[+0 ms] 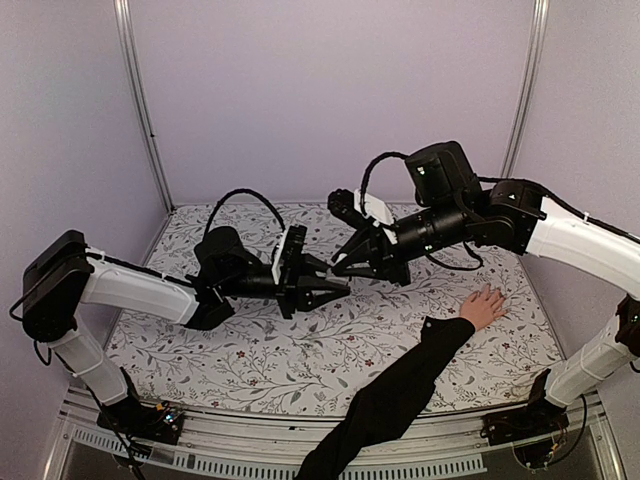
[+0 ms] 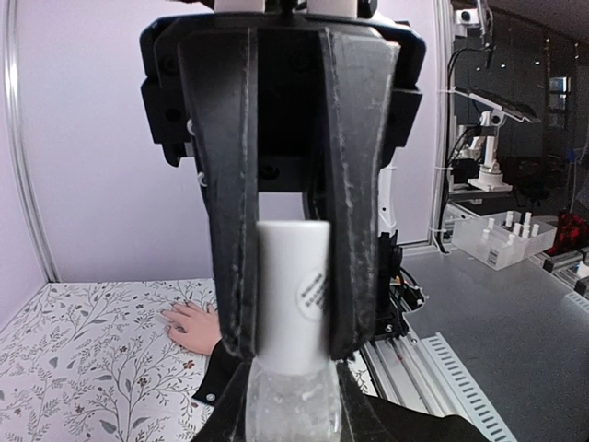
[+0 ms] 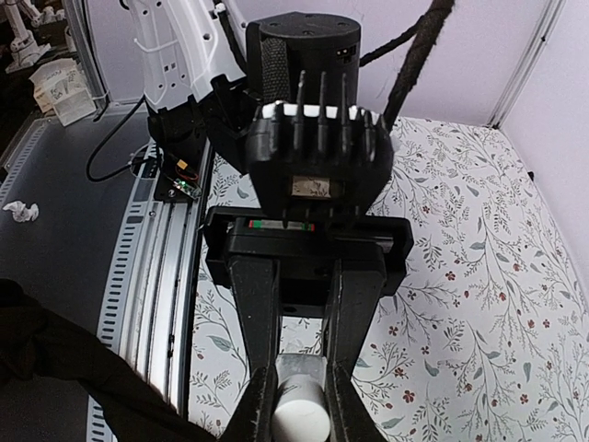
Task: Paint the nails
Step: Close the nail polish bottle.
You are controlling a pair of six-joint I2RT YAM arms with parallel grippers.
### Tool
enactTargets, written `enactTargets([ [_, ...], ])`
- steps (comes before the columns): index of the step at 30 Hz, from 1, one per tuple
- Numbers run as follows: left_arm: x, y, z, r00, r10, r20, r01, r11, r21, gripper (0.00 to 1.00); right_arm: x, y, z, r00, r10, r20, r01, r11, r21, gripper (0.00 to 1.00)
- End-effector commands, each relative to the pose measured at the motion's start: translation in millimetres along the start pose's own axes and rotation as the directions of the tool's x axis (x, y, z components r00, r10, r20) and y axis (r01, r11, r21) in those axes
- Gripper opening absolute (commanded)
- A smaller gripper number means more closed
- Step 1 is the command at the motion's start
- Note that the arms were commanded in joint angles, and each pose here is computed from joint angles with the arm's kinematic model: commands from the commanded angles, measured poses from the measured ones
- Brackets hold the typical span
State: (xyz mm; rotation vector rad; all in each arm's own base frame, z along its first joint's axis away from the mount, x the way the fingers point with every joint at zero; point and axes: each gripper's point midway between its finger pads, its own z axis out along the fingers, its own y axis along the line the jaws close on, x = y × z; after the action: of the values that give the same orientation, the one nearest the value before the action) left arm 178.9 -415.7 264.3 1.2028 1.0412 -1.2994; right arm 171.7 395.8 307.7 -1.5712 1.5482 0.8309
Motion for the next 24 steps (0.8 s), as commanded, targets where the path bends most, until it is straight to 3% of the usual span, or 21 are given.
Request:
enactTargets([
  [1, -25, 6, 4, 0.996, 0.061, 0.060, -0.061, 0.998, -0.006, 0.00, -11, 0, -11, 0.999, 0.034, 0.027, -0.033, 0.999, -0.031, 0.01],
  [13, -16, 13, 9, 0.999, 0.029, 0.015, -0.028, 0.999, -0.019, 0.00, -6, -5, -15, 0.999, 0.042, -0.011, -0.042, 0.999, 0.001, 0.00],
  [24, -16, 12, 14, 1.000, 0.025, 0.016, -0.025, 1.000, 0.009, 0.00, 0, -2, -5, 0.999, 0.042, -0.028, -0.043, 0.998, -0.038, 0.13],
])
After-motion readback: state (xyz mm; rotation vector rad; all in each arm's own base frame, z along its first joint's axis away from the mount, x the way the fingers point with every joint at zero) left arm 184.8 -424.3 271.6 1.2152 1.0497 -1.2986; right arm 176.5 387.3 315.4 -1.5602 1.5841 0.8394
